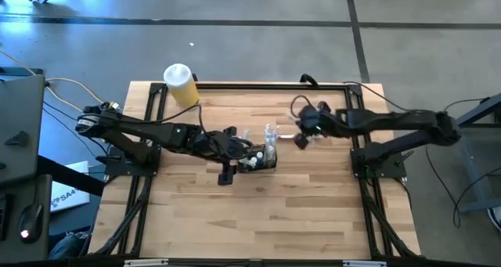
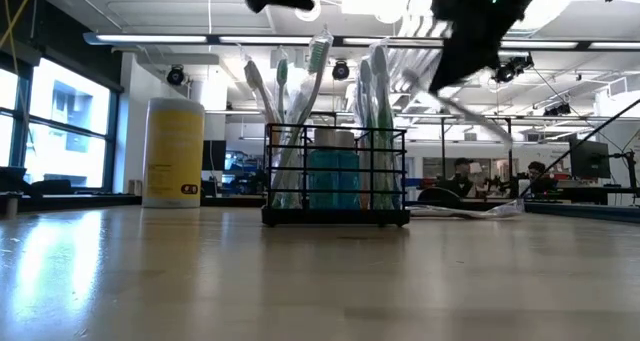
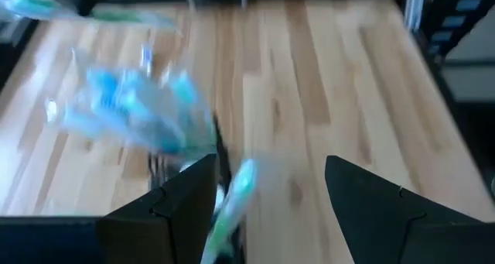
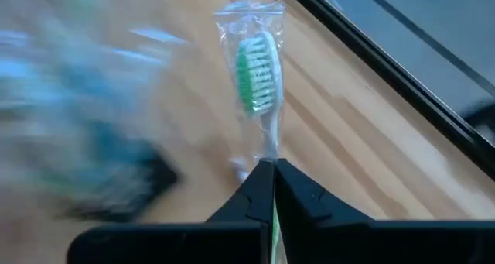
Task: Pick & Place toothbrushing station
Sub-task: Put the green toothbrush into the wire organizer
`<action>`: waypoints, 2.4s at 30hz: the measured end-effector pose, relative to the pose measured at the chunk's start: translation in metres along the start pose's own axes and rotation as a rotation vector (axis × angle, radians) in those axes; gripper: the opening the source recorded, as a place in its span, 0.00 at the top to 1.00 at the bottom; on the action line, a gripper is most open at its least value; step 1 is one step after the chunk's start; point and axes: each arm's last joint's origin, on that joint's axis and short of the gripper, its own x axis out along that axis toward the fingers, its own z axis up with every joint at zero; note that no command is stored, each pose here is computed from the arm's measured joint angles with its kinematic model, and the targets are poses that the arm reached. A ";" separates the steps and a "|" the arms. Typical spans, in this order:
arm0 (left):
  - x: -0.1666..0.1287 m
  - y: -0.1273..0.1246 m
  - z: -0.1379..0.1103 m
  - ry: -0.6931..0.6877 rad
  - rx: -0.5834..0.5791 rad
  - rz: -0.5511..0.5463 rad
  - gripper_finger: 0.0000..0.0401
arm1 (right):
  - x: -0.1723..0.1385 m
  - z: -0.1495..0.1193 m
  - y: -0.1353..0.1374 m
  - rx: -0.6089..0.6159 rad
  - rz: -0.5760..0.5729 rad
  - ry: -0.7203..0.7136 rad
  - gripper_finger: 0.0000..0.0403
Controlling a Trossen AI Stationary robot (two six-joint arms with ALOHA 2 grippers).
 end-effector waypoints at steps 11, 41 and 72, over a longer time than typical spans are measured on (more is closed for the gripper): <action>0.029 -0.008 0.020 -0.232 0.011 -0.025 0.42 | -0.092 -0.030 0.083 -0.180 0.354 -0.386 1.00; 0.063 -0.023 0.030 -0.460 0.124 -0.118 0.46 | -0.088 -0.055 0.145 -0.262 0.385 -0.504 0.99; 0.044 -0.034 0.024 -0.355 0.078 -0.048 0.99 | -0.087 -0.070 0.146 -0.324 0.470 -0.373 0.45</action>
